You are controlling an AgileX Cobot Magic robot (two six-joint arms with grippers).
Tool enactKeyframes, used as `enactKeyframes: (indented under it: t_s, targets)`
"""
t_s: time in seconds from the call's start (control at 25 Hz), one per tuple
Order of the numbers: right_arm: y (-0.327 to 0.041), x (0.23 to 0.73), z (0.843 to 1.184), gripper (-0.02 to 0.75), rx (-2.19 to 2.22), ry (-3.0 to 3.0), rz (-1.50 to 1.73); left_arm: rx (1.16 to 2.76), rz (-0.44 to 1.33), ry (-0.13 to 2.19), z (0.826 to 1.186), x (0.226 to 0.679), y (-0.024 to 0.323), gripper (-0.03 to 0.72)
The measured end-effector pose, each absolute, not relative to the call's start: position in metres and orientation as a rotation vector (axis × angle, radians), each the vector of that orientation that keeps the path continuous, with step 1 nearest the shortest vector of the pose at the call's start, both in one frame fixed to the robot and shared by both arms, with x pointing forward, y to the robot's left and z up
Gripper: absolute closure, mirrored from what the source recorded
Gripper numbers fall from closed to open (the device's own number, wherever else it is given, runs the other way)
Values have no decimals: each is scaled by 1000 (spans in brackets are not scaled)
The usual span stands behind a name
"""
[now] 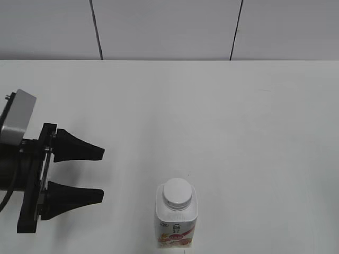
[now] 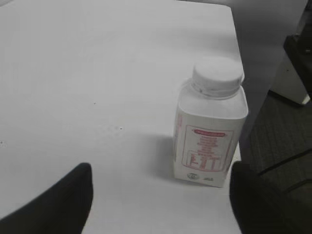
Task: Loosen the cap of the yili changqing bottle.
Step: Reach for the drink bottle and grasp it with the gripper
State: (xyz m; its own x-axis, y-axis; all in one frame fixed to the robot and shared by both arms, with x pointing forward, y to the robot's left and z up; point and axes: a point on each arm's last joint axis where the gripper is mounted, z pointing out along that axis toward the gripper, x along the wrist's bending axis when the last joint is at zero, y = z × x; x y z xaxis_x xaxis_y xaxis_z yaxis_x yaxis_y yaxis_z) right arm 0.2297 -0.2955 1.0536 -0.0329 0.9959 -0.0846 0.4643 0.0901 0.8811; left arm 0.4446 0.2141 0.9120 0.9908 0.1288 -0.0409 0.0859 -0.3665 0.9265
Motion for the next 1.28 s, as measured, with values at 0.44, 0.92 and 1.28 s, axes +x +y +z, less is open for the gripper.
enactKeyframes:
  t_s: [0.44,0.92,1.28]
  targets:
    - [-296,230,1054,160,1476,1606,880,2006,-7,74,908,435,182,102]
    - [-296,230,1054,160,1476,1606,880,2016,-30,98,895,435,161,100]
    - [-296,230,1054,160,1476,1606,880,1968,-105,136,884,437,157,99]
